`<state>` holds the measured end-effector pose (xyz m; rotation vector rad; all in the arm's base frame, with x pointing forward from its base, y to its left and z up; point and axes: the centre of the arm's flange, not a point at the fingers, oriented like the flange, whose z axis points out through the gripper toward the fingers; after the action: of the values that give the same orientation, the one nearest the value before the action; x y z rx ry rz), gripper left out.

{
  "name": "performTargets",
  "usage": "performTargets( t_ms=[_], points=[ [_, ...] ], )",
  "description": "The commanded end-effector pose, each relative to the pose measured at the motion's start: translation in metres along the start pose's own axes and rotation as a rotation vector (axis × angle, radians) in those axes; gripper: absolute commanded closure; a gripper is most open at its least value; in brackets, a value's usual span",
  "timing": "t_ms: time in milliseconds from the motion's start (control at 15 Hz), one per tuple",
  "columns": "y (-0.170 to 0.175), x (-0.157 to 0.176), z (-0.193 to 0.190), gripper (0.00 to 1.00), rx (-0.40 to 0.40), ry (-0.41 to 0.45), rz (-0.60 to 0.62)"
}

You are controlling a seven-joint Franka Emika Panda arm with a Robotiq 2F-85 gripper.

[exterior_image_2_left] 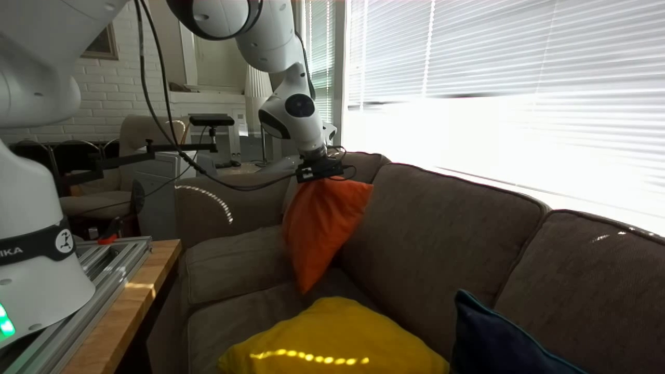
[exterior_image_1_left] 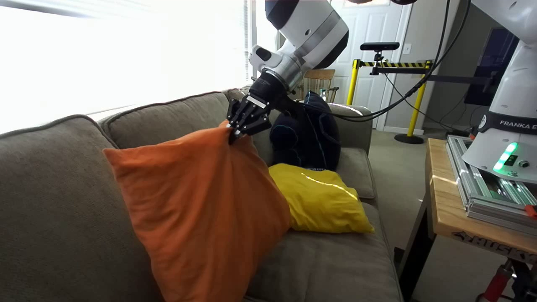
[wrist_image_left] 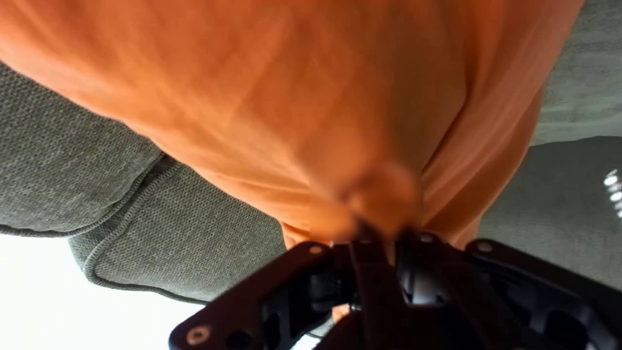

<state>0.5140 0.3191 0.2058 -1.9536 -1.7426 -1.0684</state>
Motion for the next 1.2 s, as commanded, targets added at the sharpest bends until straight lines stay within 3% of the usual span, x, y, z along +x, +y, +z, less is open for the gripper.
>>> performTargets(
  t_ms=[0, 533, 600, 1133],
  points=[
    [0.000, 0.000, 0.000, 0.90, 0.000, 0.000, 0.000],
    [0.000, 0.000, 0.000, 0.90, -0.003, -0.002, 0.000],
    [0.000, 0.000, 0.000, 0.98, -0.003, -0.002, 0.000],
    [0.042, -0.026, 0.018, 0.98, 0.066, 0.065, -0.204]
  ],
)
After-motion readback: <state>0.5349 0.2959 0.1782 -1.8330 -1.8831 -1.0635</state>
